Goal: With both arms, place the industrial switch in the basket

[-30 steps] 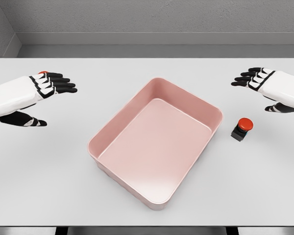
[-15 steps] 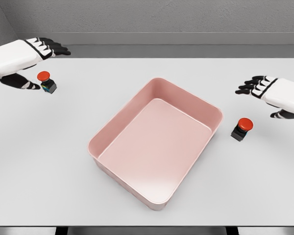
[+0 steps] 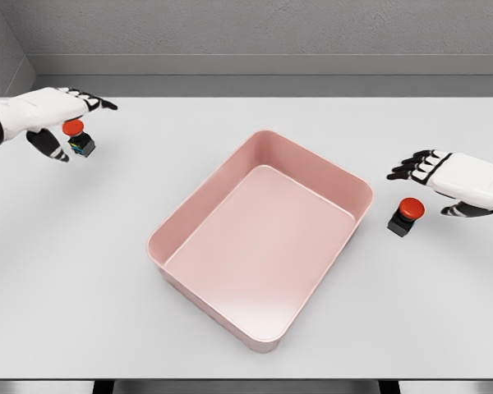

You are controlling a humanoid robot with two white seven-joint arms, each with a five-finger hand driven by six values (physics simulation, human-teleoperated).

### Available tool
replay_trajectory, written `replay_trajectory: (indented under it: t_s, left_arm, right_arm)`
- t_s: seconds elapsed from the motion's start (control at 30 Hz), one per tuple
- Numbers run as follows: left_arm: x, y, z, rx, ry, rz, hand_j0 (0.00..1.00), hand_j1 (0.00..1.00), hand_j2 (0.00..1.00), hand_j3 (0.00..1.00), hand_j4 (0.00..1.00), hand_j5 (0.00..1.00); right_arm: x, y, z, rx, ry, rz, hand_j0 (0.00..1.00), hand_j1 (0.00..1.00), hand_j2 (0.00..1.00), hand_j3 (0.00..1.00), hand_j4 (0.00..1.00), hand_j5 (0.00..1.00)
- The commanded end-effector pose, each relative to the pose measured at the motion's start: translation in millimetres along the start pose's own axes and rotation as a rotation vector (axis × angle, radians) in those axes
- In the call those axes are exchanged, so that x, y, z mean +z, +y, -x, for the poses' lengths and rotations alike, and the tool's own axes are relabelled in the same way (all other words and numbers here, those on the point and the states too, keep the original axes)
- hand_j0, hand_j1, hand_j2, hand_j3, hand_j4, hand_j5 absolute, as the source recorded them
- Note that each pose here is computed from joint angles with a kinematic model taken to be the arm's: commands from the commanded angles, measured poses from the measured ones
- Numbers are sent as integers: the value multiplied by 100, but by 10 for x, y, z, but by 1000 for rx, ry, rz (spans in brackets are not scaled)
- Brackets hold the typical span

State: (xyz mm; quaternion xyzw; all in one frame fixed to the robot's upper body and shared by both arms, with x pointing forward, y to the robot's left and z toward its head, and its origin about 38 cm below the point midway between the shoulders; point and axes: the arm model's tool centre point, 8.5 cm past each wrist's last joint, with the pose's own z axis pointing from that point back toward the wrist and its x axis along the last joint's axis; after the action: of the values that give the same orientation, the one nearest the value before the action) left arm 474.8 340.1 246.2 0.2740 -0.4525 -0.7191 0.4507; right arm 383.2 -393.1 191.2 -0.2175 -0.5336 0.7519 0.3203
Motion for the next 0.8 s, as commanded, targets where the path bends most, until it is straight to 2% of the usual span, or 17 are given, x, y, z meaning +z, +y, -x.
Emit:
replay_trajectory:
  t_s: [0.0, 0.03, 0.13, 0.2, 0.37, 0.5, 0.53, 0.6, 0.7, 0.77]
  left_arm:
    - [-154, -56, 19, 22, 58, 16, 100, 100, 100, 100, 100, 100]
    - [-195, -46, 2, -22, 78, 11, 100, 100, 100, 100, 100, 100]
    - [-289, -67, -79, -20, 70, 12, 100, 100, 100, 100, 100, 100]
    - [-333, -217, -125, -23, 58, 49, 100, 100, 100, 100, 100, 100]
    - [-332, -196, -129, -39, 57, 44, 100, 100, 100, 100, 100, 100]
    - [-359, -181, 57, -22, 116, 56, 100, 100, 100, 100, 100, 100]
    - [-332, -225, 276, -7, 171, 61, 100, 100, 100, 100, 100, 100]
    - [-313, -235, 353, -18, 200, 67, 100, 100, 100, 100, 100, 100]
    - [-343, -221, 360, -7, 245, 70, 100, 100, 100, 100, 100, 100]
    - [-413, -246, 287, -14, 231, 79, 100, 100, 100, 100, 100, 100]
  right_arm:
    - [27, 29, 59, -15, 19, -1, 92, 92, 92, 92, 92, 92]
    - [37, 35, 76, -17, 25, -2, 92, 92, 92, 92, 92, 92]
    - [53, 103, 95, -29, 34, -15, 92, 92, 92, 92, 92, 92]
    - [58, 155, 80, -37, 32, -24, 92, 92, 92, 92, 92, 92]
    - [43, 205, 44, -42, 23, -34, 90, 90, 90, 90, 90, 90]
    - [25, 215, 13, -42, 12, -38, 88, 88, 88, 88, 88, 88]
    - [25, 215, 13, -42, 12, -38, 88, 88, 88, 88, 88, 88]
    - [-34, 259, -60, -49, -12, -42, 87, 87, 87, 87, 87, 87]
    - [-51, 244, -94, -44, -23, -40, 85, 85, 85, 85, 85, 85]
    - [-53, 242, -98, -45, -24, -40, 85, 85, 85, 85, 85, 85]
